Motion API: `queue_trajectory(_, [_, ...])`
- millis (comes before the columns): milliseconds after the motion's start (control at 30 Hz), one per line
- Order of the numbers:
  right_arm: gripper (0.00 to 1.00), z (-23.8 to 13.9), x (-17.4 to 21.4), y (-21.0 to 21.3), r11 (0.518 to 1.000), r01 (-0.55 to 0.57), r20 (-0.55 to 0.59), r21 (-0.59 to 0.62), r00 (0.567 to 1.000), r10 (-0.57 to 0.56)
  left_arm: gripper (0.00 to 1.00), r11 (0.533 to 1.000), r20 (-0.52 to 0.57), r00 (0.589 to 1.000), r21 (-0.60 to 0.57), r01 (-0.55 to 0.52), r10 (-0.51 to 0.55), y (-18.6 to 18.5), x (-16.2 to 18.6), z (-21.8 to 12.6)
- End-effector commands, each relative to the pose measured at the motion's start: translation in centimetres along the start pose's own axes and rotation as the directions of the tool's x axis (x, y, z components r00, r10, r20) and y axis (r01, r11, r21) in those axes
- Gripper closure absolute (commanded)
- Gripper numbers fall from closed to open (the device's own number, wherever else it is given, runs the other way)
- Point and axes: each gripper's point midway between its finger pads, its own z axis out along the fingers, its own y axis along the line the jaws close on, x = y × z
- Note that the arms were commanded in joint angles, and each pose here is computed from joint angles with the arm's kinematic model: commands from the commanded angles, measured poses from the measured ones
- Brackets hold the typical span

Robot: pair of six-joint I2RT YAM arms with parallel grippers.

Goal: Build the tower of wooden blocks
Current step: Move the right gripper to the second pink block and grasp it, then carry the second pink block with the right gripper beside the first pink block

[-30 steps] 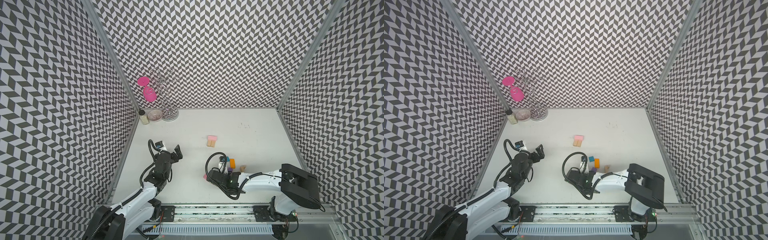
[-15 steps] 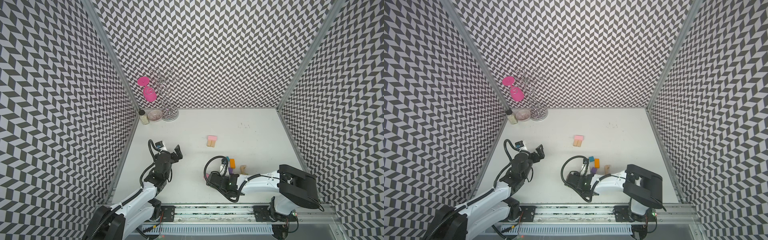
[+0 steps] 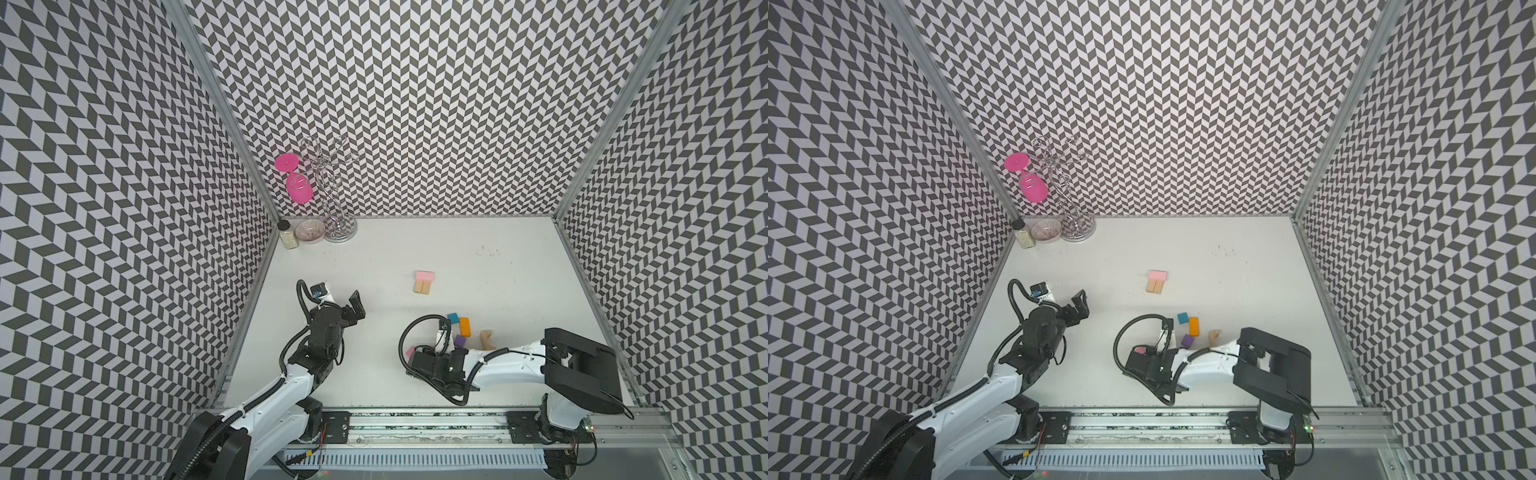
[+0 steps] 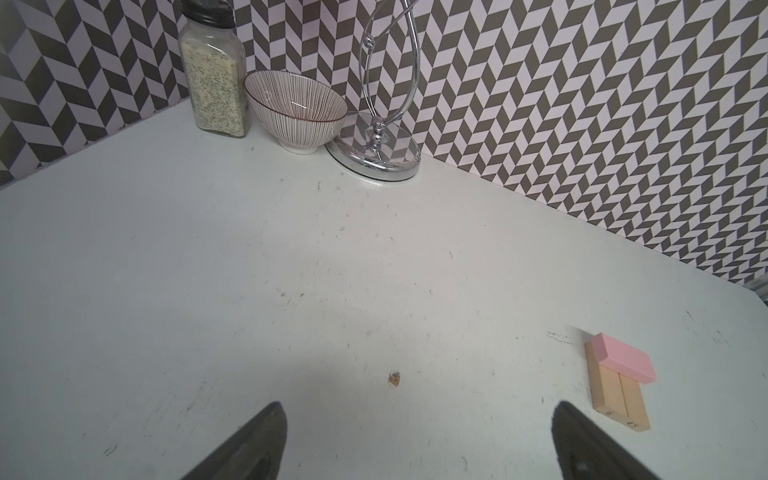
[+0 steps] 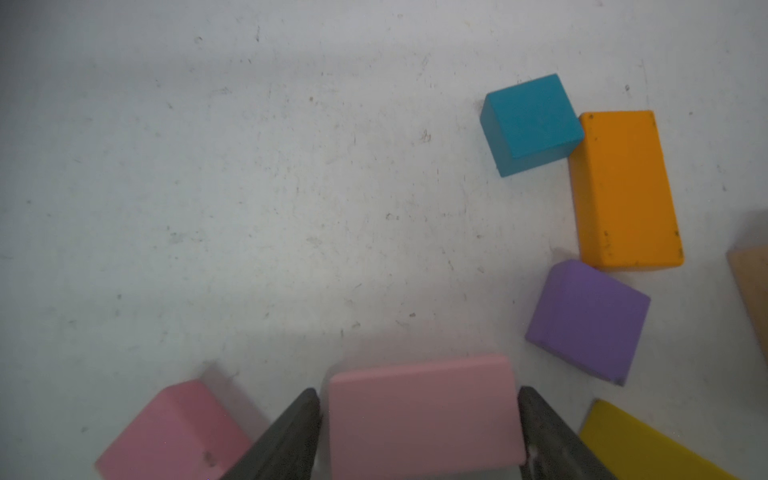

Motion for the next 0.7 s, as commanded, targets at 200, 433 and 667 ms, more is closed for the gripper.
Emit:
queue_trajectory(200, [0.43, -0.5, -1.1, 0.1, 1.000, -0.005, 0.040, 0.012, 0.999, 0.005, 0.00, 1.000, 0.014, 1.000, 0.013, 0.004, -0.004, -0.1, -0.2, -0.2])
queue_trajectory(433, [0.47, -2.3, -7.3, 1.9, 0.999, -0.025, 0.188, -0.031, 0.982, 0.031, 0.00, 1.000, 0.015, 1.000, 0.014, 0.006, -0.006, -0.1, -0.3, -0.2])
queue_trajectory(667, [0.50, -0.6, -13.6, 3.4, 0.988, -0.093, 0.211, -0.124, 0.970, 0.118, 0.00, 1.000, 0.017, 1.000, 0.013, 0.005, -0.005, -0.1, -0.3, -0.2])
